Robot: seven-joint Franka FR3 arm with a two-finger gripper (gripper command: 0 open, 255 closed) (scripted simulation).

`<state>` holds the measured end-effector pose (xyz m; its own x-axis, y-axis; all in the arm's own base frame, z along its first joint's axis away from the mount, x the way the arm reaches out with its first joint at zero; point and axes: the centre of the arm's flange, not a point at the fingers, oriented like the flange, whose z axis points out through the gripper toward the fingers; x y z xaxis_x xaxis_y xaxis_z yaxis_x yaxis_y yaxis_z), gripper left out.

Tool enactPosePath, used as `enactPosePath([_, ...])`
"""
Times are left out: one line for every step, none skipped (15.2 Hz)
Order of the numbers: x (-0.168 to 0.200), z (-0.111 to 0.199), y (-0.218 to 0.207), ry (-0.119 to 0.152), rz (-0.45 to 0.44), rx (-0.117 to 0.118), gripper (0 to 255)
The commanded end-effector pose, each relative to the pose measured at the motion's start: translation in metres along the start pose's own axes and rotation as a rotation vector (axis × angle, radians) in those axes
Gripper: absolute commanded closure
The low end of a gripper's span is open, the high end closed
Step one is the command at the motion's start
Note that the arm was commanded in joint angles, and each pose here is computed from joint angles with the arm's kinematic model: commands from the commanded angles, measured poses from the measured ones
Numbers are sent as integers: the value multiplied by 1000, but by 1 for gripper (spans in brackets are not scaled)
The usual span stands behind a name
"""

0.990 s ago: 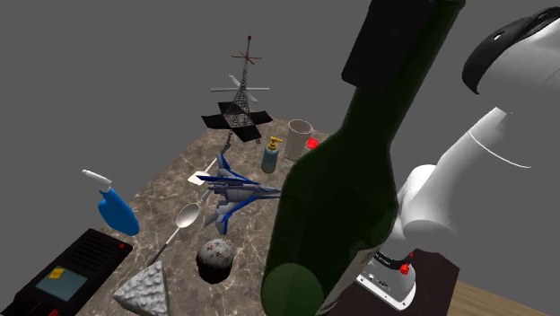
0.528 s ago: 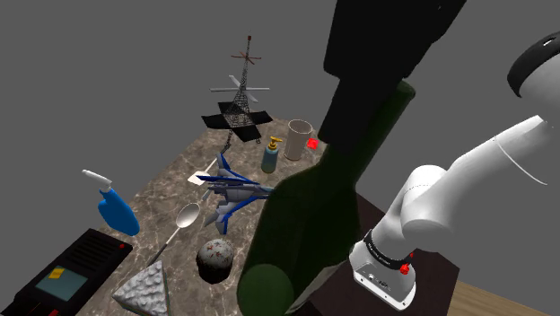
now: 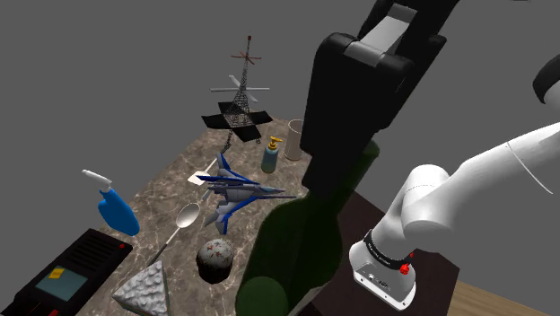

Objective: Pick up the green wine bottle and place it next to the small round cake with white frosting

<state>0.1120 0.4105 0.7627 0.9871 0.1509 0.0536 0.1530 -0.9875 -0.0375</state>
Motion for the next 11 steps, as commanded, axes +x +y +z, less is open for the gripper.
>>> enactPosePath([-1,11,1,0,0,1,255])
enactPosePath([-1,17,1,0,0,1,255])
enactPosePath([-1,22,1,0,0,1,255])
enactPosePath([-2,27,1,0,0,1,255])
enactPosePath([-2,32,1,0,0,1,255])
enactPosePath([-2,38,2,0,0,1,255])
enactPosePath([-2,43,2,0,0,1,255])
enactPosePath([-3,48,2,0,0,1,255])
enactPosePath([-3,53,2,0,0,1,255])
enactPosePath([-3,59,2,0,0,1,255])
enactPosePath([-4,64,3,0,0,1,255])
